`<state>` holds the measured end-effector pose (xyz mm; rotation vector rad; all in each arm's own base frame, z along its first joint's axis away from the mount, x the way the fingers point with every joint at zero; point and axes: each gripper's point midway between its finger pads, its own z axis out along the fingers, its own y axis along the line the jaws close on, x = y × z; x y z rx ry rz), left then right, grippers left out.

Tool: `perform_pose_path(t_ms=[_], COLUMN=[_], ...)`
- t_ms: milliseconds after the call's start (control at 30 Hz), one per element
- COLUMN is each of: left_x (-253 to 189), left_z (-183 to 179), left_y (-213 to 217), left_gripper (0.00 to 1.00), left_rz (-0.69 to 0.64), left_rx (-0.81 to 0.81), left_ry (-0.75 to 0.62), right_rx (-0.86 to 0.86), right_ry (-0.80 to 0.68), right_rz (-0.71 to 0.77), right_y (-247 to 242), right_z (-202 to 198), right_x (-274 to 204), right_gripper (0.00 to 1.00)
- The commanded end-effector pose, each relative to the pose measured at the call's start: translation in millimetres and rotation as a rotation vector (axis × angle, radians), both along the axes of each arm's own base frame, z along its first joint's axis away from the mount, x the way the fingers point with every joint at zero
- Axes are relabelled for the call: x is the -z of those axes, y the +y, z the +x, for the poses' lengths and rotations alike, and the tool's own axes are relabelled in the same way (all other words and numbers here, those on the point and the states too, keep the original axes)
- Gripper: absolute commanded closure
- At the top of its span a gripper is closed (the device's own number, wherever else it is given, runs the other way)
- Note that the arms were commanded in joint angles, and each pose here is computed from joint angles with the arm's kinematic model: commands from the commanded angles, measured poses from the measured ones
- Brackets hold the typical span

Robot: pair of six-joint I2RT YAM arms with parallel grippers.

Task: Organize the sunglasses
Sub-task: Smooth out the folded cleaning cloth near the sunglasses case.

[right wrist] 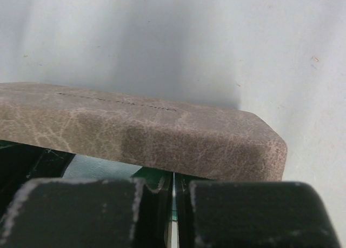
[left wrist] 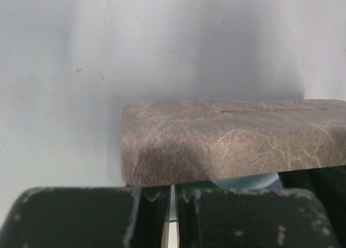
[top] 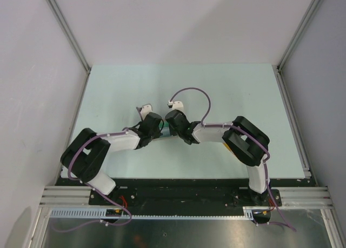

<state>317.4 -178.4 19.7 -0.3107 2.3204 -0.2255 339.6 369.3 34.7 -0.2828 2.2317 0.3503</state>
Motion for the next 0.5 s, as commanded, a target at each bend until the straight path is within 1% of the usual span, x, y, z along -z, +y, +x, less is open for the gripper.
perform_pose_path(t_ms=[0,233,467], left_x=[2.2,2.6,4.0], left_z=[6.1,5.7,4.4], left_y=[4.5,5.8,6.9], left_gripper=[0.93,0.93,0.93], left_rz=[-0.003,0.002,0.003], left_rx=[-0.046,-0.048,-0.051], left_ry=[-0.024,-0.024,-0.021], right_rx=[0.038,0.091,0.14], right_ry=[-0.041,-0.037,-0.029], right_rz=[-0.016,-0.032,-0.063], right_y=[-5.2,-23.5,-39.3], right_z=[6.9,17.4,17.6], right_x=[2.7,5.8,9.1], right_gripper=[1.0,1.0,1.0])
